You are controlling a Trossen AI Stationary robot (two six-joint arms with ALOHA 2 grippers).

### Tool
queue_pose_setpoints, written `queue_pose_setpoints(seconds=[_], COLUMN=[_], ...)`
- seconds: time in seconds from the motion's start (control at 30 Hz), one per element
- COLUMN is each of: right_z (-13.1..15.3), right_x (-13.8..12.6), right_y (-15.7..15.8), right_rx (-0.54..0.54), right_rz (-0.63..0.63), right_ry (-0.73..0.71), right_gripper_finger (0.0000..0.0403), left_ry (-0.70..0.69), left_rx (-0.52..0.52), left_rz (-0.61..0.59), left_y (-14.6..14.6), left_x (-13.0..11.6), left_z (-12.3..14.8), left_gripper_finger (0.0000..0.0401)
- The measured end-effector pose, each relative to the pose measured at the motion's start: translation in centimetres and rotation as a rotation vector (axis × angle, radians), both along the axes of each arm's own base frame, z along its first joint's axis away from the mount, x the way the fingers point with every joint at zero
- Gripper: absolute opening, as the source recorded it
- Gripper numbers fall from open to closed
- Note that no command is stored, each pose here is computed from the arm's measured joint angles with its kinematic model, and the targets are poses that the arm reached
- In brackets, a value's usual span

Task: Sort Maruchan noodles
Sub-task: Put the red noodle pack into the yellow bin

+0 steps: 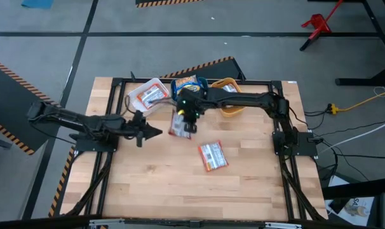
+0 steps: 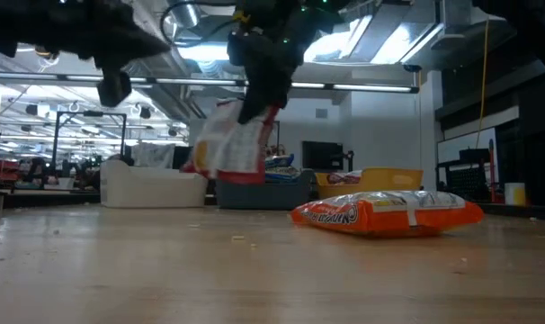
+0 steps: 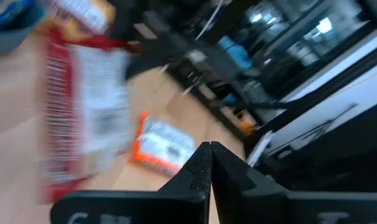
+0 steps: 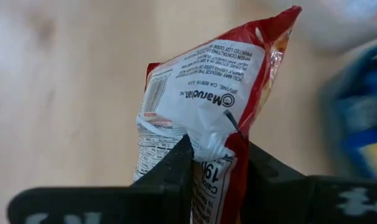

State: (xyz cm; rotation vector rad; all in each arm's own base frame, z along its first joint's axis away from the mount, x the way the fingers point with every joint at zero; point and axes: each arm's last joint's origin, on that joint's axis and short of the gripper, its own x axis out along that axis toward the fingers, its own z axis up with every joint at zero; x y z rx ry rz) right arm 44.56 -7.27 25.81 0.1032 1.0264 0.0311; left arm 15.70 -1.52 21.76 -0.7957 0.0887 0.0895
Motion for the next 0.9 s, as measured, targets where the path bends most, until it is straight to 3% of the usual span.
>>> queue_pose_setpoints(seconds=[0.23,0.5,0.9], right_z=[1.6,2.1,-1.6], right_x=[1.6,3.4,5.0], right_y=[-2.8,-6.8,-13.3], right_rx=[-0.111,-0.147,0.07], right_rz=[-0.106,-0.215,-0.387], right_ry=[-0.254,-0.542,-0.798], right_gripper_finger=[0.0071,0.0071,0.0071], left_ry=[-0.161,-0.283,-0.344], left_rx=[0.028,0.07,0.118], left_rz=[-0.014,-0.015,0.023], left_y=[0.0,0.2,0.4], left_x=[-2.0,-3.7,-4.7], left_z=[2.1,3.5,4.1], left_gripper_finger=[0.0,0.0,0.0])
